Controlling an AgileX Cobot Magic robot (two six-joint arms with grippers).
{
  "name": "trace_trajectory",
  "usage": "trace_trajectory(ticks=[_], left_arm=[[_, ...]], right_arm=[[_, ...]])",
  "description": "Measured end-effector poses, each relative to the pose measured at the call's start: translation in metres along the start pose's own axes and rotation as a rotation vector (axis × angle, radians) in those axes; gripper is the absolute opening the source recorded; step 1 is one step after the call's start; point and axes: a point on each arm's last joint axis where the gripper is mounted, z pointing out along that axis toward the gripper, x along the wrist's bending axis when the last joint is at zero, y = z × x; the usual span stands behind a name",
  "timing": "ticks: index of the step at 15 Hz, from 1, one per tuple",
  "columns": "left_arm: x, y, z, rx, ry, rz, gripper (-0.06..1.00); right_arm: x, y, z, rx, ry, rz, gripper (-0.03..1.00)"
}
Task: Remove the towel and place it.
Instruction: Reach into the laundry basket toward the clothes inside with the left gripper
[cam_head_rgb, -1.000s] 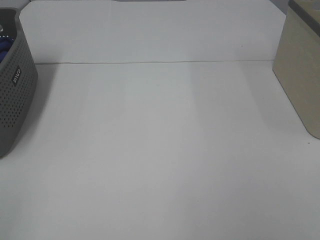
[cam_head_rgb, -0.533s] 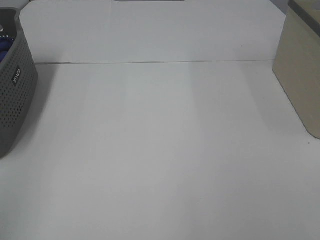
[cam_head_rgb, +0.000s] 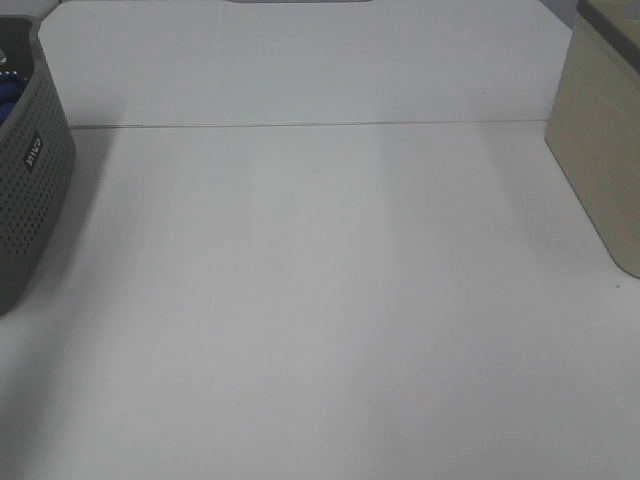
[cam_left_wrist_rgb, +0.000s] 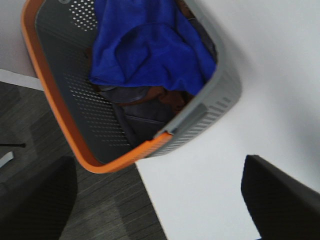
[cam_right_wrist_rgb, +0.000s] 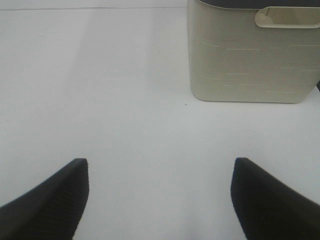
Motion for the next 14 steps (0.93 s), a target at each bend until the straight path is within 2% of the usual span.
trace_trajectory(ticks=[1, 2, 3, 5, 8, 11, 14], left_arm=[[0.013, 0.016, 0.013, 0.034, 0.013, 0.046, 0.82], [0.031, 0.05, 0.048, 0.086, -0.014, 0.199, 0.82], [0.038, 0.065, 0.064, 0.097, -0.027, 0.279, 0.82], [0.049, 0.088, 0.1, 0.142, -0.041, 0.358, 0.82], [0.055, 0.102, 0.15, 0.236, -0.054, 0.431, 0.8], [0.053, 0.1, 0.199, 0.375, -0.071, 0.597, 0.79], [0.05, 0.099, 0.248, 0.445, -0.056, 0.769, 0.79]], right_arm=[[0.0, 0.0, 0.0, 0.0, 0.0, 0.0, 0.76], [0.0, 0.0, 0.0, 0.0, 0.0, 0.0, 0.76], [0.0, 0.0, 0.0, 0.0, 0.0, 0.0, 0.76], [0.0, 0.0, 0.0, 0.0, 0.0, 0.0, 0.76], [0.0, 0.0, 0.0, 0.0, 0.0, 0.0, 0.76], [0.0, 0.0, 0.0, 0.0, 0.0, 0.0, 0.76], [0.0, 0.0, 0.0, 0.0, 0.0, 0.0, 0.76]])
